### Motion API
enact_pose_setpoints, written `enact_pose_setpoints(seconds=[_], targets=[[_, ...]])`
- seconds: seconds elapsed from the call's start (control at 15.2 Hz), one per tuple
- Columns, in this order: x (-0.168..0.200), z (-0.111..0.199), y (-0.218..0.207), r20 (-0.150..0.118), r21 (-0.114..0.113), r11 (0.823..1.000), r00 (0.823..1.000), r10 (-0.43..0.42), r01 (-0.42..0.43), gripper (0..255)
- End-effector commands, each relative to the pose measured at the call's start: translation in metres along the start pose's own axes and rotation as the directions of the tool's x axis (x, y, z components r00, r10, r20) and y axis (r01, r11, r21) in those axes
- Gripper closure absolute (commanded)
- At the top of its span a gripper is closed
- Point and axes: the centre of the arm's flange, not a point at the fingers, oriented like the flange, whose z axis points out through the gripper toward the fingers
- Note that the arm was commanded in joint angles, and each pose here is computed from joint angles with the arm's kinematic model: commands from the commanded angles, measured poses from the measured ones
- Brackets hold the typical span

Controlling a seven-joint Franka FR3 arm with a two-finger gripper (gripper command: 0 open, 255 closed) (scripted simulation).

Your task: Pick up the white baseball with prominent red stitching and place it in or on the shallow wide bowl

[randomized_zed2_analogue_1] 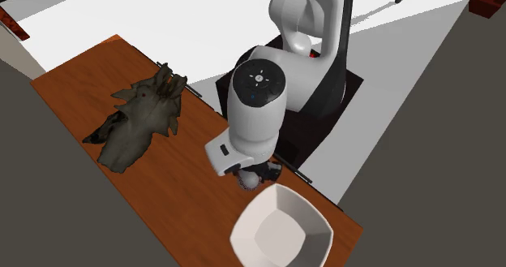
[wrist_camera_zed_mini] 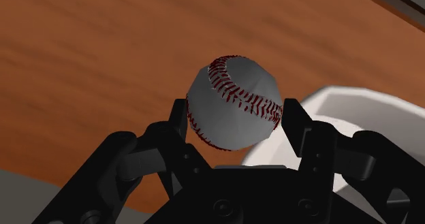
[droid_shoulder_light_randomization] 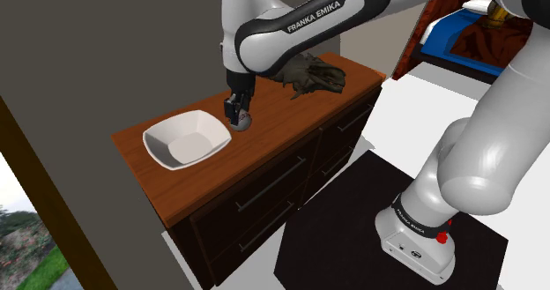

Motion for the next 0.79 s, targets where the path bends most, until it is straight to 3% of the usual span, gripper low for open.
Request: enact_pose_setpoints(seconds=[0.0, 0.73], targets=[[0.002, -0.010, 0.000, 0.000, 0.000, 1.000, 1.000, 0.000, 0.000, 255], [0.006, -0.068, 0.002, 0.000, 0.000, 1.000, 1.000, 0.000, 0.000, 255]])
